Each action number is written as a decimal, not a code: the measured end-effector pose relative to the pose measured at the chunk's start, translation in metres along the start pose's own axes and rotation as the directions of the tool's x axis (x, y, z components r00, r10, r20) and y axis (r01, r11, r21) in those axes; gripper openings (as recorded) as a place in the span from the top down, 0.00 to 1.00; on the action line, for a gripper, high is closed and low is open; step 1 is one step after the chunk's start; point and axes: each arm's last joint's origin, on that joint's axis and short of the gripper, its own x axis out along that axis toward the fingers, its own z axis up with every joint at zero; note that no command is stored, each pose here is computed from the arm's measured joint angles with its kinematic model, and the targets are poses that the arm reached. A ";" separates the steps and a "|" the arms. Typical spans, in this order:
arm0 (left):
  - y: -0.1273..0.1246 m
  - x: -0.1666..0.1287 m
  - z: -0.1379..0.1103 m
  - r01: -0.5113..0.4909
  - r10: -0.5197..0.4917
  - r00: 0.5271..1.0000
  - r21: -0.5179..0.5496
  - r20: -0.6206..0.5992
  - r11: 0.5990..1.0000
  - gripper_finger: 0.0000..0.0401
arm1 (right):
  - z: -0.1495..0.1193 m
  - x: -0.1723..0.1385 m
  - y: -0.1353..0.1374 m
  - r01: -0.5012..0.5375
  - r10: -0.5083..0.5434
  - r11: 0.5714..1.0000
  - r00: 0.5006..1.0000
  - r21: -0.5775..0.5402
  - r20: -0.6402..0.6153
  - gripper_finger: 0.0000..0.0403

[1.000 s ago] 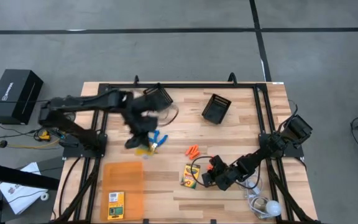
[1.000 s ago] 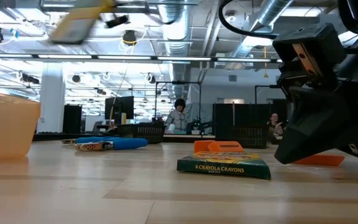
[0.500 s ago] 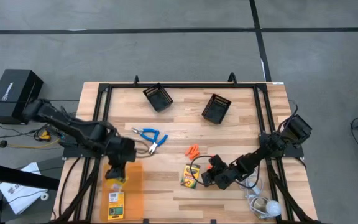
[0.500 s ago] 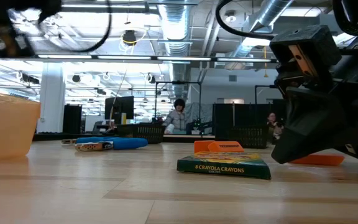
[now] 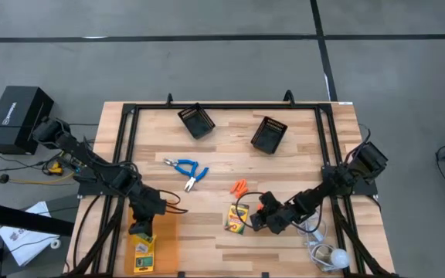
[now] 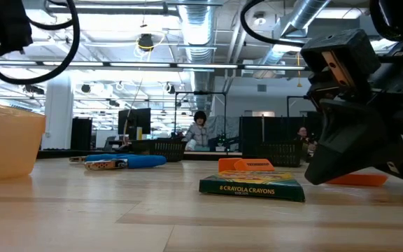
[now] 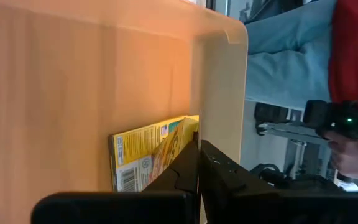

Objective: Pick & Place School Supplies
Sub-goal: Put the crayon box into the orange transparent bin

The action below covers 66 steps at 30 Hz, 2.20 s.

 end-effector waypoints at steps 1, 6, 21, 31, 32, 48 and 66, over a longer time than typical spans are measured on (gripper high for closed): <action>0.000 0.000 0.000 0.000 0.000 1.000 0.001 -0.001 1.000 0.99 | 0.001 0.000 0.000 0.000 0.000 1.000 1.000 0.002 -0.004 1.00; 0.002 -0.001 0.001 -0.018 0.018 1.000 0.001 0.020 1.000 0.92 | 0.004 0.002 0.001 -0.005 0.005 1.000 1.000 0.017 -0.010 1.00; -0.004 -0.007 0.014 0.003 -0.004 0.993 0.012 0.115 1.000 0.58 | 0.010 -0.008 0.007 -0.035 0.036 0.999 0.999 -0.016 0.040 1.00; -0.011 -0.018 0.033 0.055 -0.075 0.962 0.084 0.262 0.995 0.60 | 0.022 -0.025 0.013 -0.030 0.031 0.999 0.998 -0.018 0.055 0.86; -0.011 -0.021 0.037 0.067 -0.091 0.950 0.092 0.299 0.994 0.61 | 0.024 -0.026 0.014 -0.035 0.036 0.999 0.998 -0.019 0.060 0.84; 0.009 -0.114 0.101 -0.098 -0.216 0.432 0.284 0.876 0.954 0.88 | 0.074 -0.083 0.056 -0.275 0.316 0.948 0.885 -0.163 0.342 0.94; 0.047 -0.142 0.119 -0.386 -0.092 0.249 0.186 0.964 0.904 0.98 | 0.127 -0.127 0.079 -0.451 0.567 0.823 0.670 -0.345 0.479 0.98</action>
